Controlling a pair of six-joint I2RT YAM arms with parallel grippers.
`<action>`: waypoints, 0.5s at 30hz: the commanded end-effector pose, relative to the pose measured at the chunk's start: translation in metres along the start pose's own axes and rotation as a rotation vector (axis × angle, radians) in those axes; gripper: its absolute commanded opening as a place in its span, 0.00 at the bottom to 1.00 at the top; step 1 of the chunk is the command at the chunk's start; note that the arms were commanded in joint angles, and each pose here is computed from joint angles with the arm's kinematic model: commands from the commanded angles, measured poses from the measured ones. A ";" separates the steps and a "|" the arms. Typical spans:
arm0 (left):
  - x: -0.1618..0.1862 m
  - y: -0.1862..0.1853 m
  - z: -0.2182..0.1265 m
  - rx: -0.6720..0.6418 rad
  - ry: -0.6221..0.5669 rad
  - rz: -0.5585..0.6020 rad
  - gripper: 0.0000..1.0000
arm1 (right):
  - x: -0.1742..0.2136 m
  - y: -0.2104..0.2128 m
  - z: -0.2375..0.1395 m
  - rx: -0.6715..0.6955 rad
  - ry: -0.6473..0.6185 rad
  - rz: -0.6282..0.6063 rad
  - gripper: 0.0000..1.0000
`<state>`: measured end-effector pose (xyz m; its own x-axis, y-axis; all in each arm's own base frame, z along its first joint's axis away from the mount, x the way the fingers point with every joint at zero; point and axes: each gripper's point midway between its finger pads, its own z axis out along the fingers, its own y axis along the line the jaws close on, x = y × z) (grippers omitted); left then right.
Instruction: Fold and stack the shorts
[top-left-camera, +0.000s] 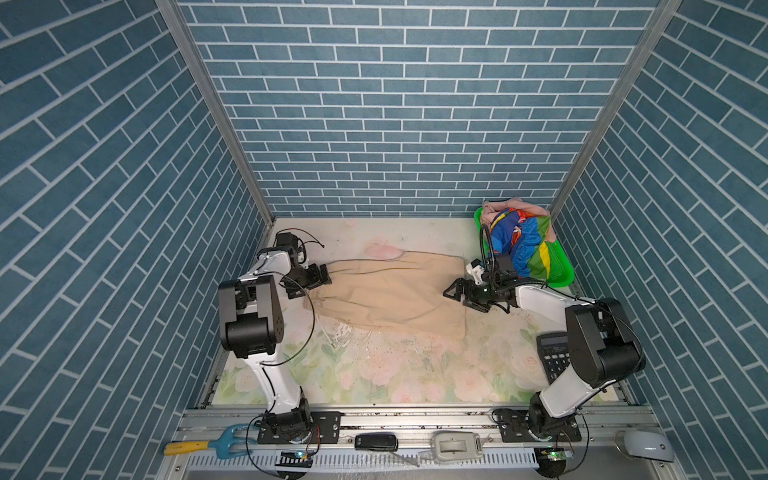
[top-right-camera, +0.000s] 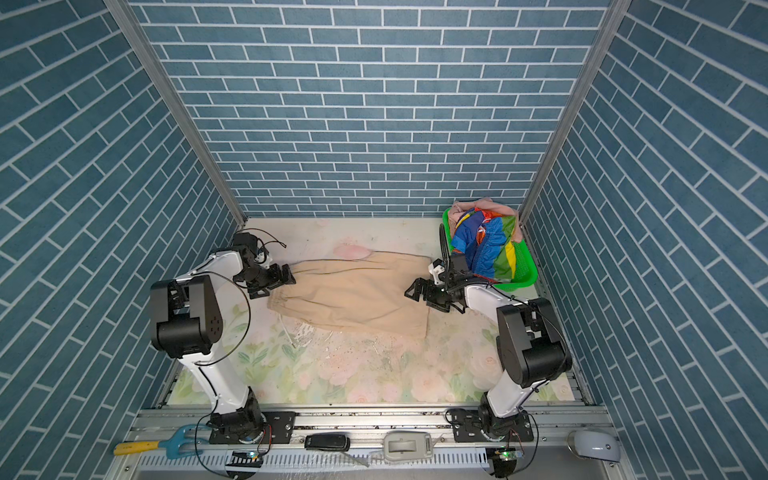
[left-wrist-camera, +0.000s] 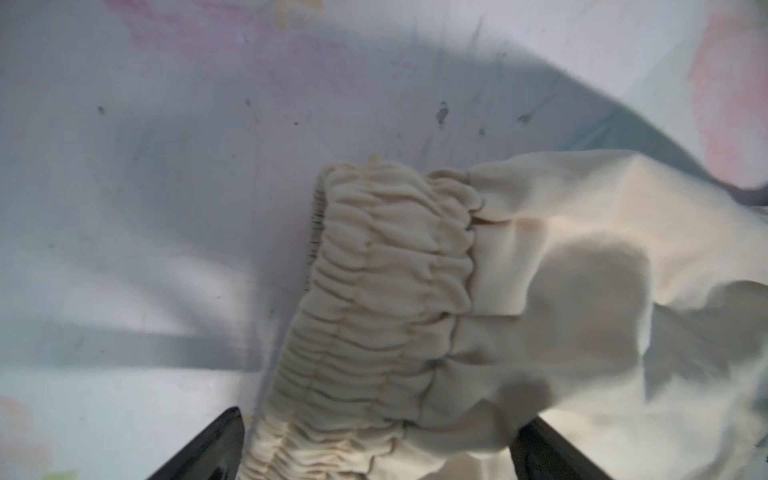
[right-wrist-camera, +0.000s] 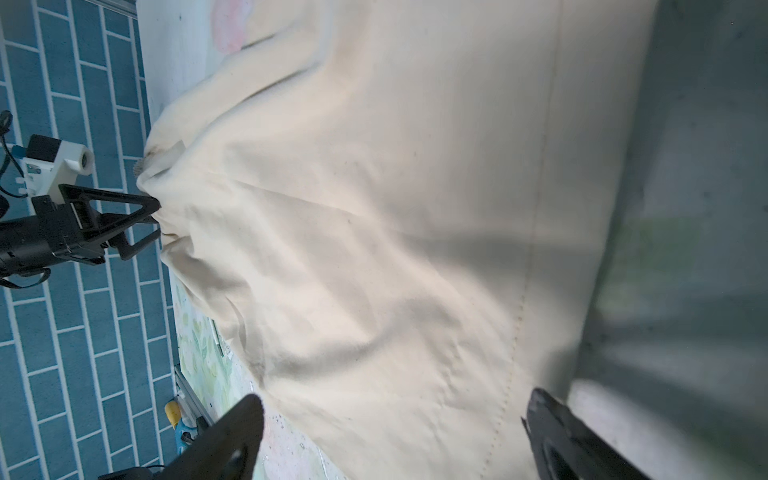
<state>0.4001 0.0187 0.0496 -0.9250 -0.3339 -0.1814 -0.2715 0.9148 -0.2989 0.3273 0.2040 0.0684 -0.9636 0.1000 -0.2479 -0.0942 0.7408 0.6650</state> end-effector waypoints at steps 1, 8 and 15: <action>-0.007 0.022 -0.006 -0.085 -0.011 0.021 1.00 | 0.002 -0.002 0.000 -0.010 -0.003 -0.016 0.99; -0.007 0.012 0.013 0.007 0.000 -0.008 0.97 | 0.005 -0.003 0.003 -0.018 0.010 -0.002 0.99; -0.006 0.007 0.029 0.046 0.031 -0.015 0.88 | 0.006 -0.005 0.004 -0.009 0.015 -0.002 0.99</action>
<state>0.4115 0.0251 0.0317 -0.9244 -0.3371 -0.1784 -0.2683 0.9072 -0.3241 0.3260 0.2047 0.0649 -0.9642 0.0982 -0.2463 -0.0961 0.7363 0.6698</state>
